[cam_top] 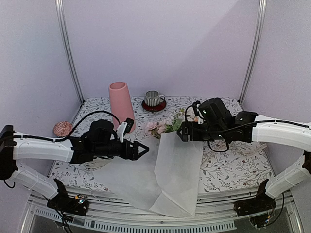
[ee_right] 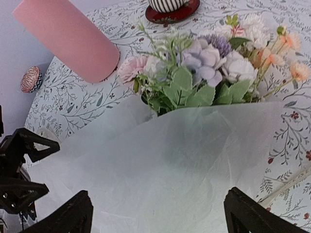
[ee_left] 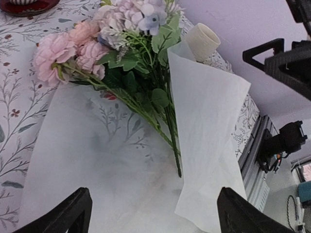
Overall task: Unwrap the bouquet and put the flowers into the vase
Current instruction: Unfold the two-thirds folded wrapping paper from the folded wrapping paper.
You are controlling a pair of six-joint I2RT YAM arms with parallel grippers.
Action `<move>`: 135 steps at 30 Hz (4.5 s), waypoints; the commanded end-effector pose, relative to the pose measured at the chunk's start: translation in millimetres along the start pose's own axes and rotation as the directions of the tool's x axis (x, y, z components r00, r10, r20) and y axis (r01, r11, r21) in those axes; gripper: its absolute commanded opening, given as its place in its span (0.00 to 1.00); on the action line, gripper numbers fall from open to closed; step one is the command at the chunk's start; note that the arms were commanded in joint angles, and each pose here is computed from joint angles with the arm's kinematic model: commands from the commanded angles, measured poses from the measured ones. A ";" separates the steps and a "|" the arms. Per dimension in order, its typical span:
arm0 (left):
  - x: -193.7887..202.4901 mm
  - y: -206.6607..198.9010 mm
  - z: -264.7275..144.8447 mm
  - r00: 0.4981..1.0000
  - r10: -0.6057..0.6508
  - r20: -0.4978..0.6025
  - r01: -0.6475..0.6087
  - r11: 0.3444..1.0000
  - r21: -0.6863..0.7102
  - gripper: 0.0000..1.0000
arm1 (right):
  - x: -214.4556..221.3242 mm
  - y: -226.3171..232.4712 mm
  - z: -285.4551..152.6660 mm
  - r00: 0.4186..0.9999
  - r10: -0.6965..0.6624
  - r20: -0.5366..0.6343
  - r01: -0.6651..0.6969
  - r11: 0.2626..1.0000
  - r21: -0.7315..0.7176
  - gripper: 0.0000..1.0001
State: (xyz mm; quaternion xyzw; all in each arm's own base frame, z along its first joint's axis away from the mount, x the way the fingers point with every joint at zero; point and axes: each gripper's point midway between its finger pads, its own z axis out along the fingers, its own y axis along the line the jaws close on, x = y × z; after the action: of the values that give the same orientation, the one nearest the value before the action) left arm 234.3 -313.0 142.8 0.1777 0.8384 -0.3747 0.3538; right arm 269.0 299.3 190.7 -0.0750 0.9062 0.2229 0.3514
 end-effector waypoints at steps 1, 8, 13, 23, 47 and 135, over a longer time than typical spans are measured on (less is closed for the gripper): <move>-16.4 -35.4 17.3 0.998 0.067 0.022 -0.069 0.994 0.085 0.92 | -13.7 -12.6 -10.6 0.997 0.057 0.044 -0.061 0.995 0.085 0.89; -10.2 -52.3 42.0 0.996 0.092 -0.008 -0.091 0.989 0.118 0.86 | -11.6 -15.1 -12.8 0.997 0.064 0.053 -0.068 0.995 0.080 0.87; -3.8 -57.2 55.7 0.995 0.093 -0.019 -0.090 0.987 0.132 0.79 | -11.9 -12.1 -12.4 0.997 0.052 0.055 -0.055 0.997 0.060 0.87; 1.5 -70.1 66.8 0.996 0.085 -0.030 -0.077 0.975 0.206 0.17 | -12.1 -7.8 -14.3 0.997 0.035 0.064 -0.036 0.999 0.024 0.87; -70.6 -172.8 45.7 0.979 0.169 0.112 -0.200 0.893 0.404 0.00 | -23.8 -81.3 -53.4 0.988 0.052 0.148 -0.094 0.953 0.289 0.90; 6.7 -49.5 20.3 0.998 0.028 -0.052 -0.029 0.999 -0.018 0.60 | 23.2 -25.9 -21.4 0.988 0.081 -0.131 -0.122 0.930 -0.346 0.84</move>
State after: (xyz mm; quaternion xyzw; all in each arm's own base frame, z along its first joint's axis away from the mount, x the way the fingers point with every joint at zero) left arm 200.4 -374.4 165.2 0.2270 0.8375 -0.3609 0.3418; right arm 236.0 247.2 173.4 -0.1070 0.9004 0.3378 0.2525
